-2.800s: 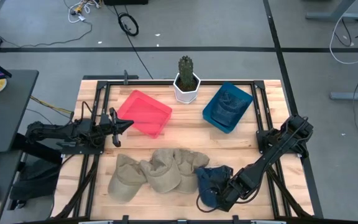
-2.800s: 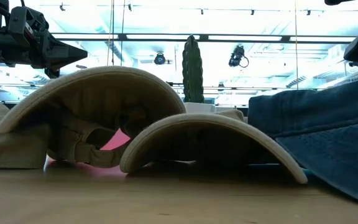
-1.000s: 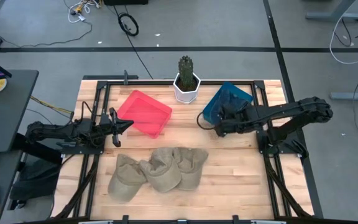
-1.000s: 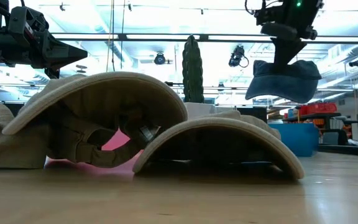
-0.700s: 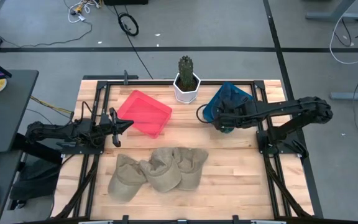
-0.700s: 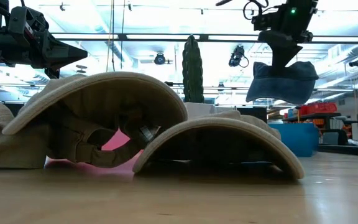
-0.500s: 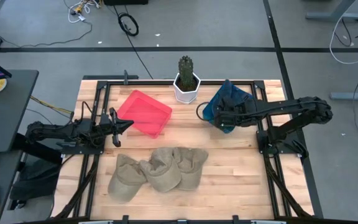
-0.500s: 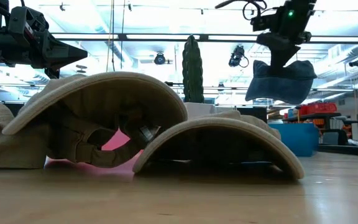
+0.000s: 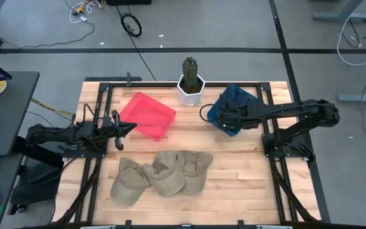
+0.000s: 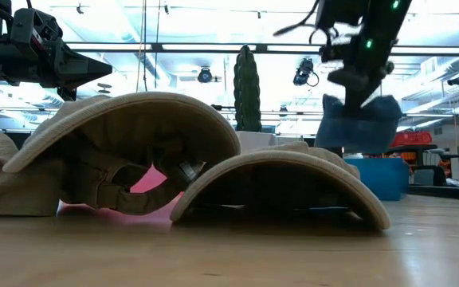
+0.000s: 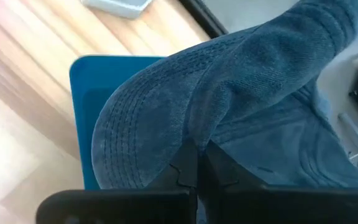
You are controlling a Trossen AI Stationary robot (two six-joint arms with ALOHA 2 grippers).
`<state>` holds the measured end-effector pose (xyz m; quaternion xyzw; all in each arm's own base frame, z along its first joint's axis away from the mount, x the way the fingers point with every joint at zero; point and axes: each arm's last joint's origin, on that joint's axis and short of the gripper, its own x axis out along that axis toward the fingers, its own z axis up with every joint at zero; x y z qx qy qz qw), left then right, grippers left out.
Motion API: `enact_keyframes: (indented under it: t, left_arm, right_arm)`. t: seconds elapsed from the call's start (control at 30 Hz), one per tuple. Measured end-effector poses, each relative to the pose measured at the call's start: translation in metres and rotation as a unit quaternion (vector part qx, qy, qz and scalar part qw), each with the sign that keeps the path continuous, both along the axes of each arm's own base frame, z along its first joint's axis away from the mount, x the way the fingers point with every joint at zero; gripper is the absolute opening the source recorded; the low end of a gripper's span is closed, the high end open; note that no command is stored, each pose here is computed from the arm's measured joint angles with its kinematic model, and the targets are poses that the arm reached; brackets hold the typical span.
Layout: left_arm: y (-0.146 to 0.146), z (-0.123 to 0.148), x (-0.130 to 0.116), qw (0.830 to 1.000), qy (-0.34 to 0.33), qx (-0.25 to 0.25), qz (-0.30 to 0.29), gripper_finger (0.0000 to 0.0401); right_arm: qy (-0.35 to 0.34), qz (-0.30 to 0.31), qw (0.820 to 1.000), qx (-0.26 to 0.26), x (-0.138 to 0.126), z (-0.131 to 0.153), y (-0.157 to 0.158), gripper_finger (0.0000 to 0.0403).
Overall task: Pick & Place hat
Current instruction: Put the blue cap into the blue bin
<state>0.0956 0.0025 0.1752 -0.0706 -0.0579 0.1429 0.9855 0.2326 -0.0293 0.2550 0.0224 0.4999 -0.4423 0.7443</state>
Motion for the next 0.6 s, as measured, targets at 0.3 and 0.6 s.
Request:
enact_keyframes:
  t: [0.3, 0.6]
  left_arm:
    - [0.0, 0.0, 0.0, 1.0, 0.0, 0.0, 0.0, 0.0005]
    - [0.0, 0.0, 0.0, 1.0, 0.0, 0.0, 0.0, 0.0005]
  right_arm:
    - [-0.023, -0.012, 0.999, 0.044, 0.0, -0.024, -0.01, 0.0]
    - [-0.022, -0.001, 0.999, 0.043, -0.001, -0.034, -0.014, 0.0]
